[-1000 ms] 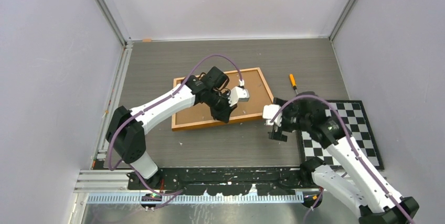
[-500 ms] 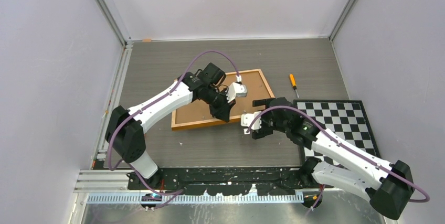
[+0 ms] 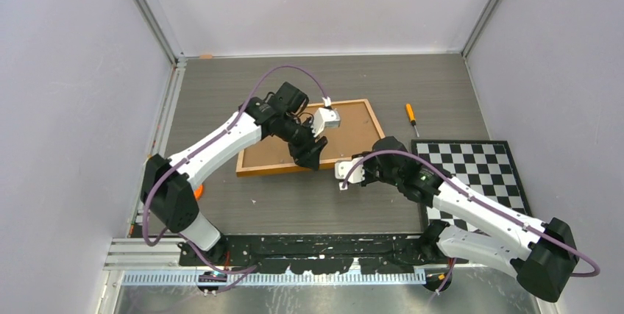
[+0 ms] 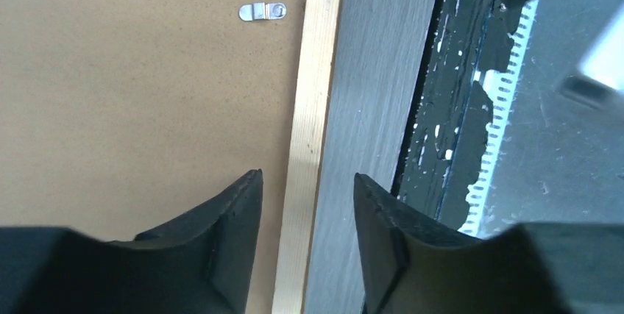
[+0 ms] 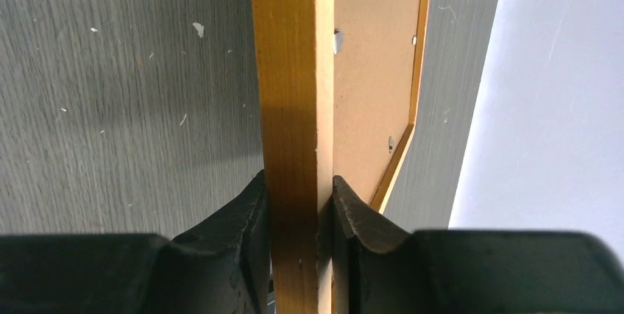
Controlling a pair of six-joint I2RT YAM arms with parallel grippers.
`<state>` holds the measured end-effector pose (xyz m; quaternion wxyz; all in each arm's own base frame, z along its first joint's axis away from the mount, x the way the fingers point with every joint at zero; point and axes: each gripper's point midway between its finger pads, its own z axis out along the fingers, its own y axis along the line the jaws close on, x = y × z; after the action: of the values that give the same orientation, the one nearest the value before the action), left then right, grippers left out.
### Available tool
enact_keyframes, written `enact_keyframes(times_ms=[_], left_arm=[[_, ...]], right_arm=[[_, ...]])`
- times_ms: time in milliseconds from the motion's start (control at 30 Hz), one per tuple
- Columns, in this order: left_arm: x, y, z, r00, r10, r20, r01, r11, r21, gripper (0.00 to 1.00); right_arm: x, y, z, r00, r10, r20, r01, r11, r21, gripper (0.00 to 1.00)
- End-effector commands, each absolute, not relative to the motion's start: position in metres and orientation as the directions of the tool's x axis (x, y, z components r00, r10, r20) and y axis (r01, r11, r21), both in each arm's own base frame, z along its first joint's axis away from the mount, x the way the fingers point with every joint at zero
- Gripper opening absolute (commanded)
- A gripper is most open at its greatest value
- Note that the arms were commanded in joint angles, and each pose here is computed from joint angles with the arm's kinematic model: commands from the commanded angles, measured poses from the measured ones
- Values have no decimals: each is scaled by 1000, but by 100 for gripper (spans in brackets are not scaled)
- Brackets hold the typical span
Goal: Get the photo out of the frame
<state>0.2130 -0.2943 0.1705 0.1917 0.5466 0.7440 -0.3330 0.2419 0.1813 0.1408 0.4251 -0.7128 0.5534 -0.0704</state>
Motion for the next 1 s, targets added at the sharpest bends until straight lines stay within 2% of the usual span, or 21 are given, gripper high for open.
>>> enact_keyframes(times_ms=[0, 67, 133, 233, 333, 433, 500, 633, 900, 967], left_arm=[[211, -284, 232, -281, 611, -740, 959, 211, -190, 62], [212, -273, 238, -233, 615, -753, 967, 226, -114, 79], [215, -258, 241, -172, 630, -757, 968, 250, -12, 87], [223, -234, 238, -56, 702, -710, 946, 266, 188, 90], [227, -220, 244, 124, 746, -654, 876, 227, 425, 93], [220, -219, 241, 305, 779, -547, 790, 114, 603, 99], [216, -224, 230, 392, 793, -466, 733, 37, 679, 100], [219, -246, 230, 474, 795, -379, 648, -23, 762, 100], [240, -268, 200, 473, 855, -212, 570, -114, 814, 100], [244, -271, 196, 483, 858, -173, 539, -136, 831, 90]], right_arm=[[235, 188, 157, 341, -827, -446, -769, 28, -639, 12], [231, 190, 160, 338, -820, -463, -783, 28, -622, 9], [227, 192, 163, 333, -812, -480, -797, 29, -603, 7], [224, 194, 168, 319, -804, -502, -811, 42, -583, 7], [223, 195, 171, 308, -801, -514, -817, 54, -574, 6], [222, 195, 173, 298, -796, -527, -821, 67, -566, 5], [221, 195, 173, 292, -794, -533, -824, 74, -562, 5], [217, 195, 175, 276, -786, -554, -836, 88, -542, 5], [213, 197, 181, 261, -769, -583, -843, 112, -526, 6], [212, 196, 180, 254, -765, -591, -846, 120, -519, 6]])
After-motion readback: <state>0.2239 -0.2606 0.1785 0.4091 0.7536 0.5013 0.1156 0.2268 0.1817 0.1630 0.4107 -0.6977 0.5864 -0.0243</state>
